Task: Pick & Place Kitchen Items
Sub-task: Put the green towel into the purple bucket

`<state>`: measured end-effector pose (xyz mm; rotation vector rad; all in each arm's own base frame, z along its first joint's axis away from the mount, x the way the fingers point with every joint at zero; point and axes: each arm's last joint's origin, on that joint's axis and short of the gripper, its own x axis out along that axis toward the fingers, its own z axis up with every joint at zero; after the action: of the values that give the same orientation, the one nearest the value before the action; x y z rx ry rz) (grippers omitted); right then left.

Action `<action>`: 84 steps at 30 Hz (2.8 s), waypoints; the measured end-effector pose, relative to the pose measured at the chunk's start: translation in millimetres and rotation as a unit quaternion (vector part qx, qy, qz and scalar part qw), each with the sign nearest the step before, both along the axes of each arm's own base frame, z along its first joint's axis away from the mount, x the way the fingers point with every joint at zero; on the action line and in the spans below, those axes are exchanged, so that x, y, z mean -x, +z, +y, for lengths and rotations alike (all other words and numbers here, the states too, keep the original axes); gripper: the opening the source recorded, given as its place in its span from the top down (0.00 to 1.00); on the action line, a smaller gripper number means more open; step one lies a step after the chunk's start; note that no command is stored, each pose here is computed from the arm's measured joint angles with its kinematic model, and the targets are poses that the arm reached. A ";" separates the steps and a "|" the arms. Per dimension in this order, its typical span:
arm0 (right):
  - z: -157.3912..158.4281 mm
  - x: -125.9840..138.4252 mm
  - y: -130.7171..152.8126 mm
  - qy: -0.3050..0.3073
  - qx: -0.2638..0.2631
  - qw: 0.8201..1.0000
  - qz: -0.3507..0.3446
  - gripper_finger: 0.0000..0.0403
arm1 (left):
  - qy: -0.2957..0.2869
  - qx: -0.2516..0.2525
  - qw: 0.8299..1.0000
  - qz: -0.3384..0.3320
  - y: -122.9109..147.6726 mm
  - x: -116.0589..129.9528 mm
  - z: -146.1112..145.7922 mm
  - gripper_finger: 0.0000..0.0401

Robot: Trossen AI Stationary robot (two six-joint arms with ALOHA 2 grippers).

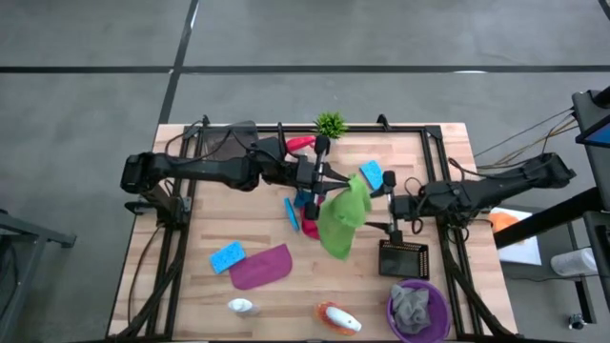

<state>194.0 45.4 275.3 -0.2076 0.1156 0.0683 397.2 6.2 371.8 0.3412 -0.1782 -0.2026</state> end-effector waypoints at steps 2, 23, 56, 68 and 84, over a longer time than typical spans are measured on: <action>0.4 -6.3 -3.5 0.010 -0.001 1.000 0.003 0.28 | 0.005 -0.001 1.000 -0.010 -0.8 -2.1 1.8 1.00; -4.6 -36.1 -8.4 -0.011 -0.026 0.998 -0.054 0.43 | 0.018 -0.001 0.999 -0.028 -17.6 -17.8 13.6 1.00; -3.3 9.6 -33.1 0.165 -0.015 0.939 -0.303 0.96 | 0.020 0.008 0.998 0.066 -26.6 135.4 3.5 0.61; 3.3 43.7 -11.9 0.338 -0.048 0.885 -0.318 0.96 | 0.081 0.056 0.995 0.035 -106.0 169.8 5.2 0.61; 39.1 69.4 36.5 0.435 -0.085 0.894 -0.065 0.96 | 0.104 0.069 0.991 0.038 -116.2 172.8 6.3 0.61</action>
<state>124.6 84.5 311.8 -0.0738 -0.1258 0.9572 224.4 12.5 255.5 0.2130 -0.0804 0.0034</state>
